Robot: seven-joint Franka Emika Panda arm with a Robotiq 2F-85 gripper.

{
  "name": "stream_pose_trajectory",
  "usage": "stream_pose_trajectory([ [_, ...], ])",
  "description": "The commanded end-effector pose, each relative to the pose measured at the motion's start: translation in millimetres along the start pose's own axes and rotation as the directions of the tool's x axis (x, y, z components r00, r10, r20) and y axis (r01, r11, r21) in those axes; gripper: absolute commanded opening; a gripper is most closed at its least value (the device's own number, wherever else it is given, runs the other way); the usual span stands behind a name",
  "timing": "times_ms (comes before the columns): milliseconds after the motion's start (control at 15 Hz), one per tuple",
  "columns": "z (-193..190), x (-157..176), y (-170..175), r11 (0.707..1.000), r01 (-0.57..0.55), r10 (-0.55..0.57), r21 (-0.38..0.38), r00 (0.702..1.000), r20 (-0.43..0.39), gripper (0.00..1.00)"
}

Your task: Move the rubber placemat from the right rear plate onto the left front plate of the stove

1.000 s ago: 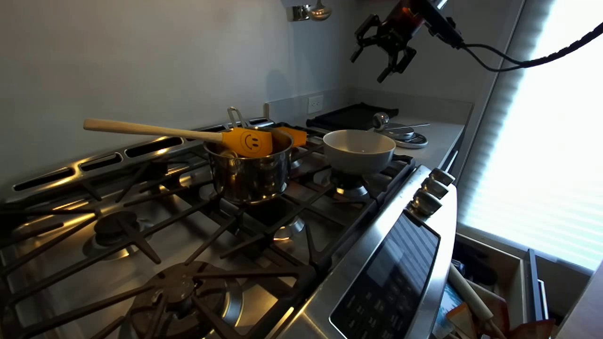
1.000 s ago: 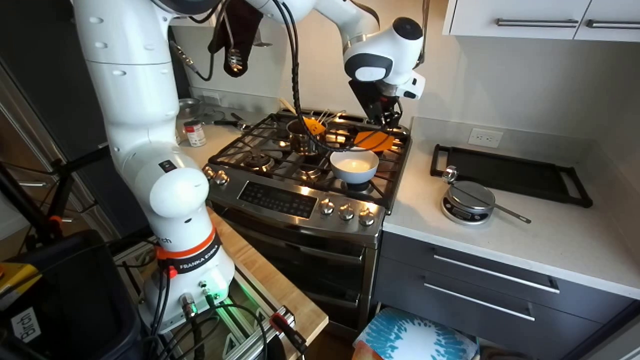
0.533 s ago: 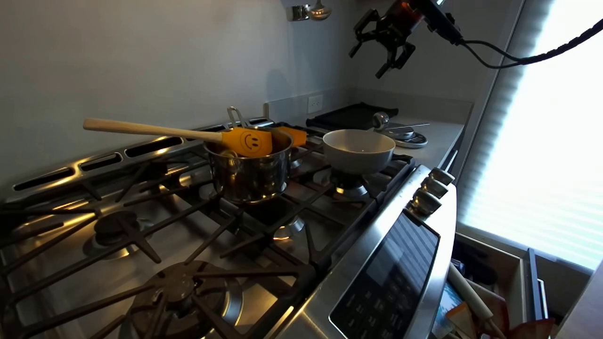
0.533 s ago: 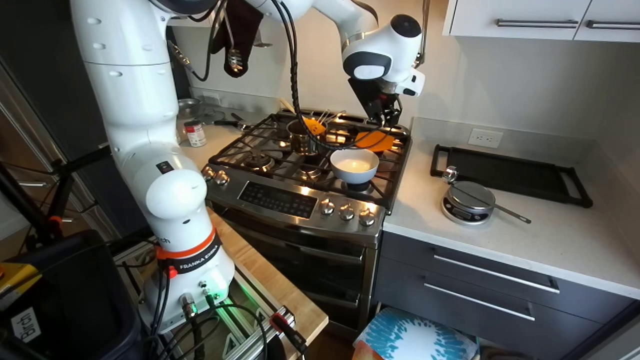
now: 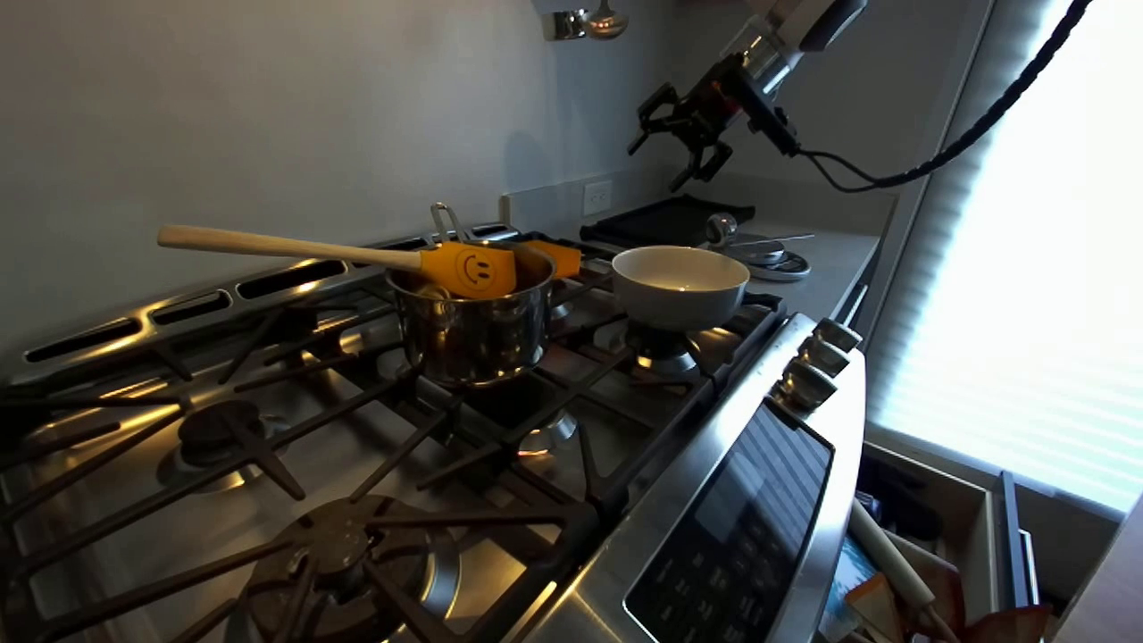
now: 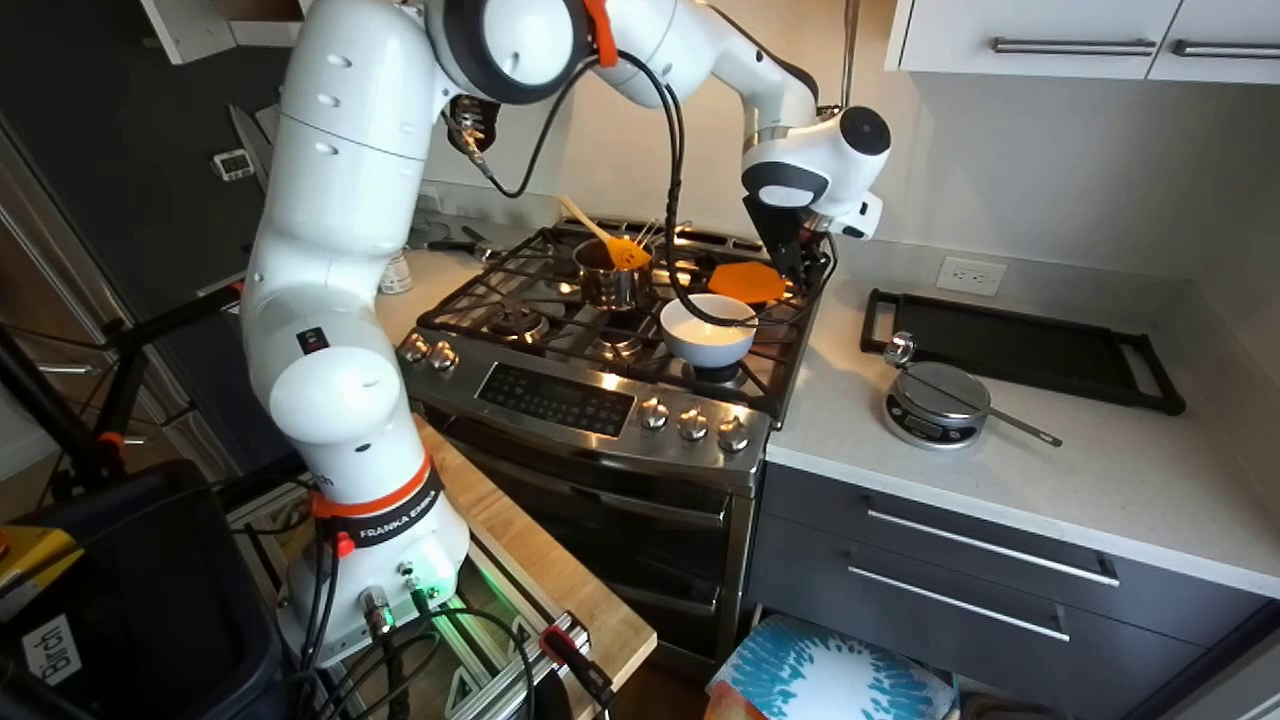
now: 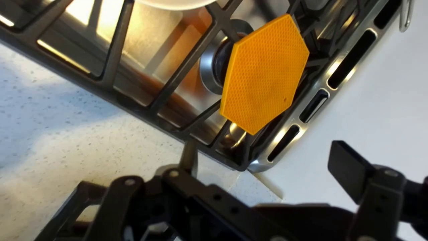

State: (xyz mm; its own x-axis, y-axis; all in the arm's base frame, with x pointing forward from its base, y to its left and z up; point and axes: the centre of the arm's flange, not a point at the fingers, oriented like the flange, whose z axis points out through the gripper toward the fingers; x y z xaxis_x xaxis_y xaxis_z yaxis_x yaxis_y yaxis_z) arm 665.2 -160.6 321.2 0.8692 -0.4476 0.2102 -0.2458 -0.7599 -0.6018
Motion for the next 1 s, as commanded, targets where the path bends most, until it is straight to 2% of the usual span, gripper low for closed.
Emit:
stream_pose_trajectory([
  [0,71.4,48.7,6.3,0.999,-0.028,0.023,0.040,0.991,0.130,1.00],
  [67,85.7,47.8,8.4,0.999,-0.038,0.032,0.032,0.986,0.161,1.00],
  [200,99.7,44.3,16.6,0.999,-0.033,0.027,0.037,0.990,0.138,1.00],
  [267,84.7,18.6,7.9,0.999,-0.024,0.020,0.030,0.991,0.135,1.00],
  [467,99.0,26.0,14.9,0.999,-0.023,0.019,0.034,0.991,0.132,1.00],
  [600,97.6,30.1,15.8,0.999,-0.048,0.049,-0.011,0.993,0.107,1.00],
  [800,115.9,41.9,14.9,0.993,-0.033,0.050,-0.113,0.987,0.152,1.00],
  [933,128.0,49.6,10.2,0.987,0.026,0.004,-0.155,0.982,0.190,1.00],
])
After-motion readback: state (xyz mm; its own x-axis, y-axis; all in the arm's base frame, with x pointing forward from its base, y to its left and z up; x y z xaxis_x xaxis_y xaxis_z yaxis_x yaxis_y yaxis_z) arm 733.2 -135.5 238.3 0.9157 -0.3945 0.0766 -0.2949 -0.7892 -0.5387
